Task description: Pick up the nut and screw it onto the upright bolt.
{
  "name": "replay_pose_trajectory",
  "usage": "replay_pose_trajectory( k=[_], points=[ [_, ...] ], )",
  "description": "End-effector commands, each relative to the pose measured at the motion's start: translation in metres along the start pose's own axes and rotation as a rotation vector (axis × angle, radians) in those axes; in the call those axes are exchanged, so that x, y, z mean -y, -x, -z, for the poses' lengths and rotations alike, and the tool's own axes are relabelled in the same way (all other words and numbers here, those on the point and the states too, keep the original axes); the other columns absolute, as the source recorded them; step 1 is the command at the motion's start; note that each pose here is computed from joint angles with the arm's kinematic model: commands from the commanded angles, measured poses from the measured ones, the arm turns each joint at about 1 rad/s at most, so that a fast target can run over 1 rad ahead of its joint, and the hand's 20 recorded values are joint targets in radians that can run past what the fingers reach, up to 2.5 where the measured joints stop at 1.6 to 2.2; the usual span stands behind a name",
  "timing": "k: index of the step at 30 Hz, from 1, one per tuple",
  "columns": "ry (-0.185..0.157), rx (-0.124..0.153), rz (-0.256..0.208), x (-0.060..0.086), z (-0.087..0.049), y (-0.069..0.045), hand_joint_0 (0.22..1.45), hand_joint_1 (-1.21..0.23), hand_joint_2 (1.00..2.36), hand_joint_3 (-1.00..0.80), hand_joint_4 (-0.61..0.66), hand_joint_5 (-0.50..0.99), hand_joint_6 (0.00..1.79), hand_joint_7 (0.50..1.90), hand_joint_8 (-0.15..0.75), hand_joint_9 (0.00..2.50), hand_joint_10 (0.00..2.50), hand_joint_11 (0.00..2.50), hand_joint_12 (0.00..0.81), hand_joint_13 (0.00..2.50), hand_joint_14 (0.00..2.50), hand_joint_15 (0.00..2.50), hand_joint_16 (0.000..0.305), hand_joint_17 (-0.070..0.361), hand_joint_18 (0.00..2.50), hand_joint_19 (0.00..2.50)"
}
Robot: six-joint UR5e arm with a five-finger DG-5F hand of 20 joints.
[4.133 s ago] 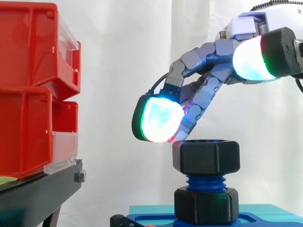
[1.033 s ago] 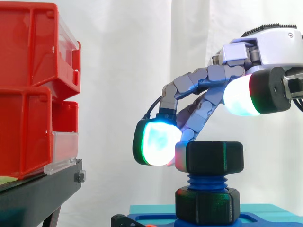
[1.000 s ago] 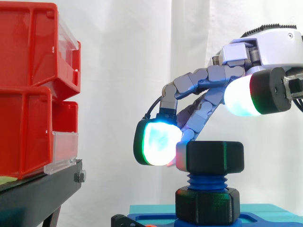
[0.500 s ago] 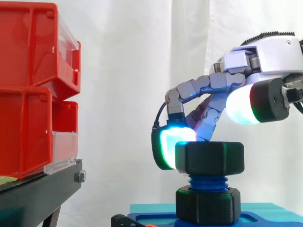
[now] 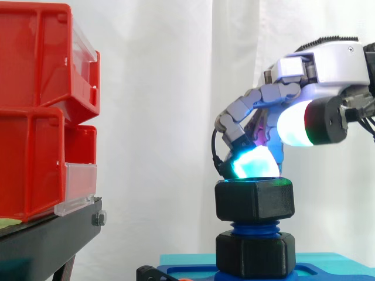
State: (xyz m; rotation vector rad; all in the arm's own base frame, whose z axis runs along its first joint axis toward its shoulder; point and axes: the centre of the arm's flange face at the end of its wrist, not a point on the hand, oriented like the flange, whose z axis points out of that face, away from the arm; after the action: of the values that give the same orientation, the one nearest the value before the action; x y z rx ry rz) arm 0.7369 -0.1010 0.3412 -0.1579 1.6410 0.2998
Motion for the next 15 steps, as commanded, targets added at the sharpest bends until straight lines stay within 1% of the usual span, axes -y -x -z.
replay_pose_trajectory(
  k=[1,3,4,6,8,9,10,12,15],
  points=[
    [-0.001,0.000,0.015,0.002,0.001,0.015,0.53,-0.28,1.00,-0.50,0.19,0.00,0.50,1.32,0.265,1.25,0.00,0.00,0.158,1.01,0.00,0.00,0.015,0.034,0.77,0.15],
    [-0.002,-0.001,0.021,0.002,0.001,0.019,0.52,-0.28,1.00,-0.50,0.21,-0.01,0.50,1.24,0.266,1.22,0.00,0.00,0.161,0.99,0.00,0.00,0.016,0.036,0.77,0.15],
    [-0.002,-0.001,0.024,0.002,0.001,0.022,0.52,-0.28,1.00,-0.50,0.22,-0.03,0.50,1.17,0.261,1.19,0.00,0.00,0.165,0.99,0.00,0.00,0.016,0.037,0.76,0.14],
    [-0.001,0.005,0.027,0.002,0.001,0.023,0.52,-0.27,1.00,-0.50,0.24,-0.05,0.50,1.05,0.262,1.17,0.00,0.00,0.171,0.98,0.00,0.00,0.017,0.038,0.75,0.15],
    [0.002,0.010,0.027,0.000,-0.001,0.022,0.52,-0.27,1.00,-0.50,0.22,-0.07,0.50,0.89,0.256,1.15,0.00,0.00,0.171,0.96,0.00,0.00,0.018,0.041,0.72,0.14],
    [0.004,0.018,0.030,-0.002,-0.003,0.023,0.52,-0.27,1.00,-0.50,0.21,-0.07,0.50,0.86,0.256,1.15,0.00,0.00,0.171,0.96,0.00,0.00,0.019,0.042,0.72,0.14],
    [0.003,0.021,0.031,-0.001,-0.003,0.023,0.51,-0.26,1.00,-0.50,0.20,-0.08,0.50,0.79,0.243,1.13,0.00,0.00,0.170,0.95,0.00,0.00,0.019,0.043,0.72,0.14],
    [0.010,0.029,0.029,-0.006,-0.007,0.022,0.51,-0.26,1.00,-0.50,0.20,-0.08,0.50,0.74,0.239,1.13,0.00,0.00,0.169,0.94,0.00,0.00,0.019,0.043,0.71,0.14],
    [0.010,0.033,0.020,-0.009,-0.009,0.017,0.51,-0.25,1.00,-0.50,0.19,-0.09,0.50,0.67,0.225,1.09,0.00,0.00,0.170,0.92,0.00,0.00,0.020,0.045,0.67,0.13]
  ],
)
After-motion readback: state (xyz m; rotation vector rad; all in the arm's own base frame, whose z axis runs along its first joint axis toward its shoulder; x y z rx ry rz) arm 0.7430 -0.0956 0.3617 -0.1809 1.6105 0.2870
